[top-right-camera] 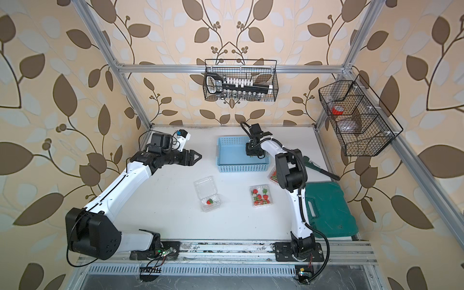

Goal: Pack strawberries into containers
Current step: Pick up the strawberry from the basket.

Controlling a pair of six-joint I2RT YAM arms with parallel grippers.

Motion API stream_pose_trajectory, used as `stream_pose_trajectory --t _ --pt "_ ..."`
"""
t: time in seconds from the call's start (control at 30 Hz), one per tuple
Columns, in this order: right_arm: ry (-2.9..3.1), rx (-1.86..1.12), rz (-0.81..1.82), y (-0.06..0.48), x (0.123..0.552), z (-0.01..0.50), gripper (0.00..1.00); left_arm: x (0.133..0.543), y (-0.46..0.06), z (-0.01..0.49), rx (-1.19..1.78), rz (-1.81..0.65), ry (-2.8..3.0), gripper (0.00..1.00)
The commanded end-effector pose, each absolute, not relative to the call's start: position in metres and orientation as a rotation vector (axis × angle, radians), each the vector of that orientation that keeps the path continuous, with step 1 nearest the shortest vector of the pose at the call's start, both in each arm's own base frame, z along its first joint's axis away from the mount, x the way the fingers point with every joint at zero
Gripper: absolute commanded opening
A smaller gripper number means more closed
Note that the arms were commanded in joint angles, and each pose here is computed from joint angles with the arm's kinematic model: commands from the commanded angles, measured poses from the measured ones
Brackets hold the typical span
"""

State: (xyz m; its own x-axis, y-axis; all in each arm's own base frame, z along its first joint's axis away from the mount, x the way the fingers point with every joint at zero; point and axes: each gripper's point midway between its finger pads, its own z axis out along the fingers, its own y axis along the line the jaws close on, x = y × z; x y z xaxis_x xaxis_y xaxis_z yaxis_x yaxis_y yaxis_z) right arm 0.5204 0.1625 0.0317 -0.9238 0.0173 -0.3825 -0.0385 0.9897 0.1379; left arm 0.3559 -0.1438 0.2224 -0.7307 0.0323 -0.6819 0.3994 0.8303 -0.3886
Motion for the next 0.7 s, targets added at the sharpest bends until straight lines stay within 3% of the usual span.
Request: stream_pose_trajectory --t 0.0,0.37,0.67 --pt "2.773 -0.053 0.13 0.163 0.517 0.02 0.42 0.356 -0.143 0.225 0.326 -0.681 2.306 0.72" --pt "2.776 -0.066 0.11 0.165 0.52 0.016 0.21 0.355 -0.143 0.227 0.326 -0.679 2.301 0.72" --pt "2.667 -0.131 0.215 0.183 0.519 0.078 0.19 0.355 -0.143 0.228 0.327 -0.682 2.296 0.72"
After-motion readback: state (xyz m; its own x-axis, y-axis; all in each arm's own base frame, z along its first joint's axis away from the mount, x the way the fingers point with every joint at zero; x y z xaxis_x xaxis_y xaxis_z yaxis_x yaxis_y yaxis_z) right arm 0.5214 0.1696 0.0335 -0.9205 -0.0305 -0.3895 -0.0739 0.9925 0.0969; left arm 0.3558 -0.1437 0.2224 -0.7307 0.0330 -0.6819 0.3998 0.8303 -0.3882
